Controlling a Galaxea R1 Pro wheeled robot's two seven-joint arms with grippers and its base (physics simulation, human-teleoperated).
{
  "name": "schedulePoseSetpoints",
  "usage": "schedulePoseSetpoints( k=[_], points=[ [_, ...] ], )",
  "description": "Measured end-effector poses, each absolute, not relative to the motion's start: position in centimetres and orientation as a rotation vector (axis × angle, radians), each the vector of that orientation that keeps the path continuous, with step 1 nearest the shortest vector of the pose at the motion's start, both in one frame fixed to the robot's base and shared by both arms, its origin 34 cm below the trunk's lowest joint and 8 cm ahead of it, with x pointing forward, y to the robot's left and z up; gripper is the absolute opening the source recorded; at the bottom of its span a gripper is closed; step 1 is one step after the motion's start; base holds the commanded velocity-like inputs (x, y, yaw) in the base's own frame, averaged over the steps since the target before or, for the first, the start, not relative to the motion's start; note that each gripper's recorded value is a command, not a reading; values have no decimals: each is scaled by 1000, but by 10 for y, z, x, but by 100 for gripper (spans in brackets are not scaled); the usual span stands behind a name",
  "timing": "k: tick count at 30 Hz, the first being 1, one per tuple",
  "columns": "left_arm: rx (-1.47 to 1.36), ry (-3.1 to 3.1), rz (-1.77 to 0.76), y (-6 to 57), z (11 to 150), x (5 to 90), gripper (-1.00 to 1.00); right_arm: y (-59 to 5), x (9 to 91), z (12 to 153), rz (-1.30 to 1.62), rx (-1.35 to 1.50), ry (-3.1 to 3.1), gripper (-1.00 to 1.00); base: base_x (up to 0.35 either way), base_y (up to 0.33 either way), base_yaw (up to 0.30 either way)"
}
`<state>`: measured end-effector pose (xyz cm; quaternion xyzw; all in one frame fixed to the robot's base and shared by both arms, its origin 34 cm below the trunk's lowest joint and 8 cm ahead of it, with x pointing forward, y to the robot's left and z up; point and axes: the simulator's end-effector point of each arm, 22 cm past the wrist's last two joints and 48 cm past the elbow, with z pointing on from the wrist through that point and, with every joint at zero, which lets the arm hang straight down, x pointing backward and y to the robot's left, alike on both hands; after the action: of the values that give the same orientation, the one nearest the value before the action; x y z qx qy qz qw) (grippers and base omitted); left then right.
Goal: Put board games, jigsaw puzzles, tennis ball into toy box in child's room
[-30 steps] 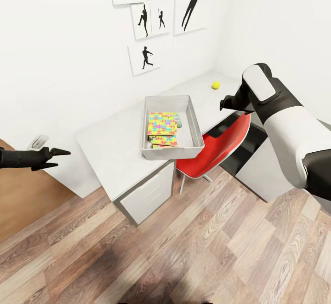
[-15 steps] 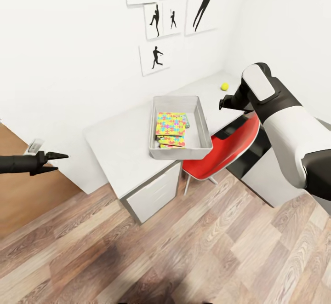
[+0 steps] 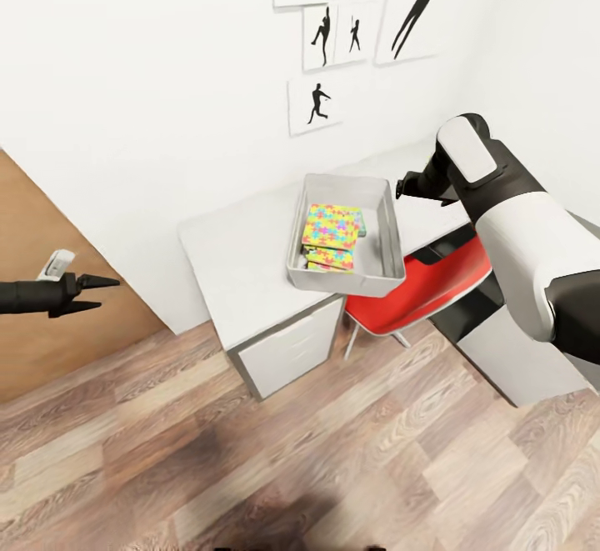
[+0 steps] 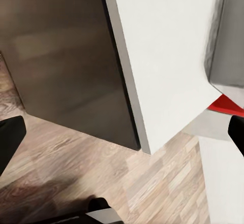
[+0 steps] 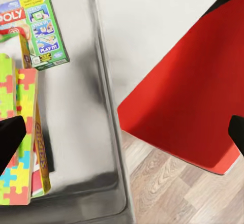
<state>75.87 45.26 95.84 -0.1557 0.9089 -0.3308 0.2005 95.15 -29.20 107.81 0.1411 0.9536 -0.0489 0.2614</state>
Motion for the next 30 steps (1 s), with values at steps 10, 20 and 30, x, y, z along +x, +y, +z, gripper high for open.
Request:
schedulePoseSetpoints(
  k=[10, 20, 30],
  points=[
    [-430, 2542, -929, 451, 957, 759, 100, -293, 952, 1075, -138, 383, 2585, 100, 20, -278, 155],
    [-430, 2542, -929, 451, 958, 759, 100, -294, 951, 1074, -141, 384, 2587, 100, 40, -288, 8],
    [-429, 2540, -932, 450, 958, 760, 100, -293, 951, 1074, -144, 380, 2587, 100, 100, -215, 0]
  ],
)
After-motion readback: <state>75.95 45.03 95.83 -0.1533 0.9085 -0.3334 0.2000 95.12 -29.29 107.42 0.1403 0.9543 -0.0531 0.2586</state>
